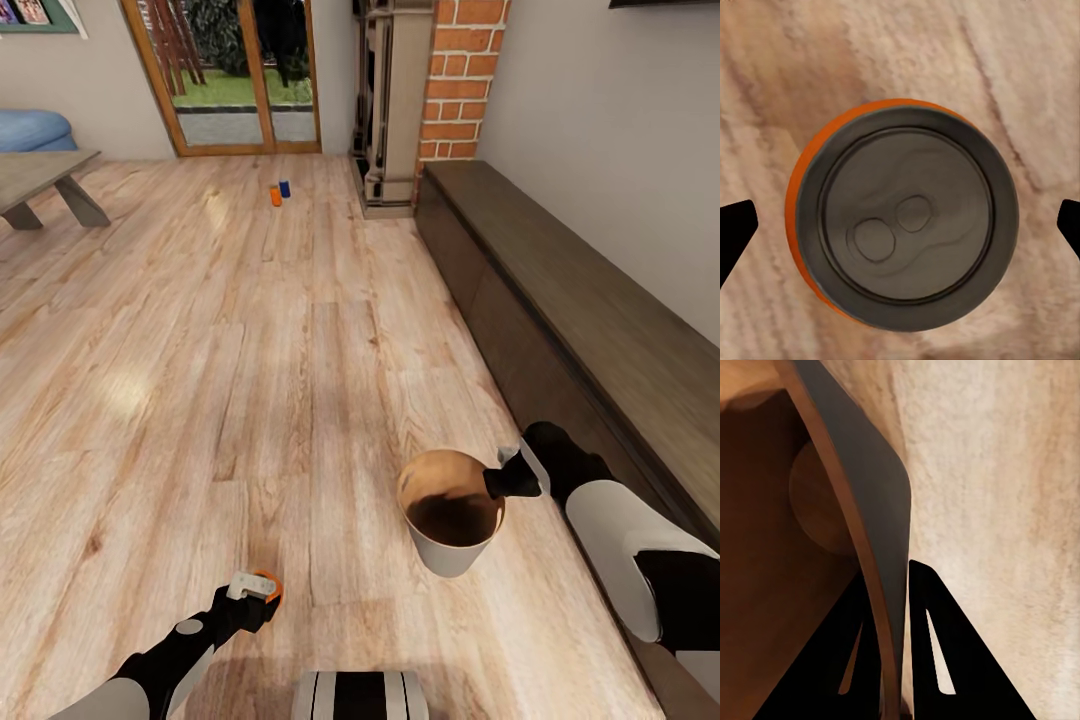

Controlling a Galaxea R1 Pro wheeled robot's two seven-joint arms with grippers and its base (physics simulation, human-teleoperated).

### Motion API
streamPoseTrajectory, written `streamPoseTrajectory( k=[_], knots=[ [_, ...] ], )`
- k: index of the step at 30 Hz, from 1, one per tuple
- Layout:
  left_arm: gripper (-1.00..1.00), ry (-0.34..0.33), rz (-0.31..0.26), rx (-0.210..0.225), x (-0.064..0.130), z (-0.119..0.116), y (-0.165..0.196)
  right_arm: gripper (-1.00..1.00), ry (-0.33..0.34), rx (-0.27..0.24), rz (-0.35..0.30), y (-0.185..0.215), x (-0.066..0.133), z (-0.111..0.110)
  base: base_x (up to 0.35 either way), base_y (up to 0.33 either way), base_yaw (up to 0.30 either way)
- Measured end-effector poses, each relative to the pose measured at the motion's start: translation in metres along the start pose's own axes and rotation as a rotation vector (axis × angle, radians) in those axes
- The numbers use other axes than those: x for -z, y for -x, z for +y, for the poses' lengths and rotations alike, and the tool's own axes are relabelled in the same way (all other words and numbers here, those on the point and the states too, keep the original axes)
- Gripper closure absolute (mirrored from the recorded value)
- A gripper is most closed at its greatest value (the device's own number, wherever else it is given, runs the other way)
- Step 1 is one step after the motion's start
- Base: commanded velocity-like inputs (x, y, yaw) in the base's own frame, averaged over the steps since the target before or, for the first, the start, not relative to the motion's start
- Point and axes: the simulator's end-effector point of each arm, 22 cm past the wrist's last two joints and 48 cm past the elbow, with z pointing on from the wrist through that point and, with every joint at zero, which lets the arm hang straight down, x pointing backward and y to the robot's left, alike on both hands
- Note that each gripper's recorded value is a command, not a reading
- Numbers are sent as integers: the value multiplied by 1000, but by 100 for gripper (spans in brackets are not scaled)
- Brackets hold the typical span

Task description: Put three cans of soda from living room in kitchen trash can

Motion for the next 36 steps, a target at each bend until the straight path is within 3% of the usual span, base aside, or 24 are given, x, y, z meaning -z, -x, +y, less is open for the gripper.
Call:
streamPoseTrajectory(
  k=[1,18,36],
  knots=[
    [100,0,0,0,0,0,0,100,0,0,0,0,0,0,0,0,0],
    [100,4,-13,2,2,1,6,100,-12,17,-3,-2,1,4,0,0,0],
    [100,14,-84,-13,21,4,45,100,-13,22,-74,11,46,7,0,0,0]
  ],
)
